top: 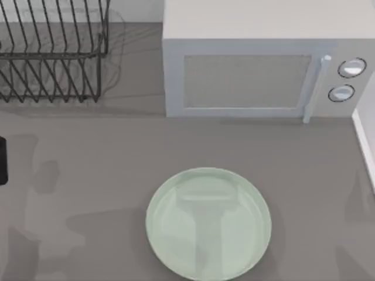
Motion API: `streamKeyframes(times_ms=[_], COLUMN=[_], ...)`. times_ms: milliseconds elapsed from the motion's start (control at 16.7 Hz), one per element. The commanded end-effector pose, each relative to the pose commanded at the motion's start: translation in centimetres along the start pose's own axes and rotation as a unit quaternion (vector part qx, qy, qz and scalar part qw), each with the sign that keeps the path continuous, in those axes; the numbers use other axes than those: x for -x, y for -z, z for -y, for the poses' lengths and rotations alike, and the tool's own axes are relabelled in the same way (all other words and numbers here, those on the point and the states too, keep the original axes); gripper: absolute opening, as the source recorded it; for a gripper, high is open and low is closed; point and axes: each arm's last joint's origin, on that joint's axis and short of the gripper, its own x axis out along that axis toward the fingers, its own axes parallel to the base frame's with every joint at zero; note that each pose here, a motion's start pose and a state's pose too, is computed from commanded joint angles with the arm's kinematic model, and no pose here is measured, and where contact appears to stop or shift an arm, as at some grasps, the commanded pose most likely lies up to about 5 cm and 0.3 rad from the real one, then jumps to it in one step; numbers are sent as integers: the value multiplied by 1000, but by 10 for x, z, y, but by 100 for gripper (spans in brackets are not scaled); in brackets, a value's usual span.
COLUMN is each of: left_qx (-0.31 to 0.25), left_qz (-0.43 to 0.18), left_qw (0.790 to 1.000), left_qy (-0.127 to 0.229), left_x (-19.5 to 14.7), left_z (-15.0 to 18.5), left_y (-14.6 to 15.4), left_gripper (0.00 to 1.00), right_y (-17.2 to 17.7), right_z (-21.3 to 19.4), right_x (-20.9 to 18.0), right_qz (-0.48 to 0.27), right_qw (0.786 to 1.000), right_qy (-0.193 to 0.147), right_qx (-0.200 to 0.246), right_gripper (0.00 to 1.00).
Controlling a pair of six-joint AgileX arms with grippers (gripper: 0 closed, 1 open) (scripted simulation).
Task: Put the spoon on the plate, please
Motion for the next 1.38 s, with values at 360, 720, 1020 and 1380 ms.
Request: streamKeyframes(times_ms=[360,720,1020,1380], left_qx=[25,33,32,33], left_qz=[-178,-214,-215,-209], left_qw=[984,976,976,977], left_qy=[-6,-7,-7,-7], left_x=[-41,-53,-58,-116], left_z=[-15,-21,-19,-20], left_y=[-50,-63,-61,-40], left_gripper=[100,100,100,100], right_y=[0,0,0,0], right_z=[0,0,0,0], right_x=[0,0,0,0], right_qz=[0,0,0,0], right_qw=[1000,1000,1000,1000], right_qy=[0,0,0,0], right_qx=[0,0,0,0], right_gripper=[100,100,100,100])
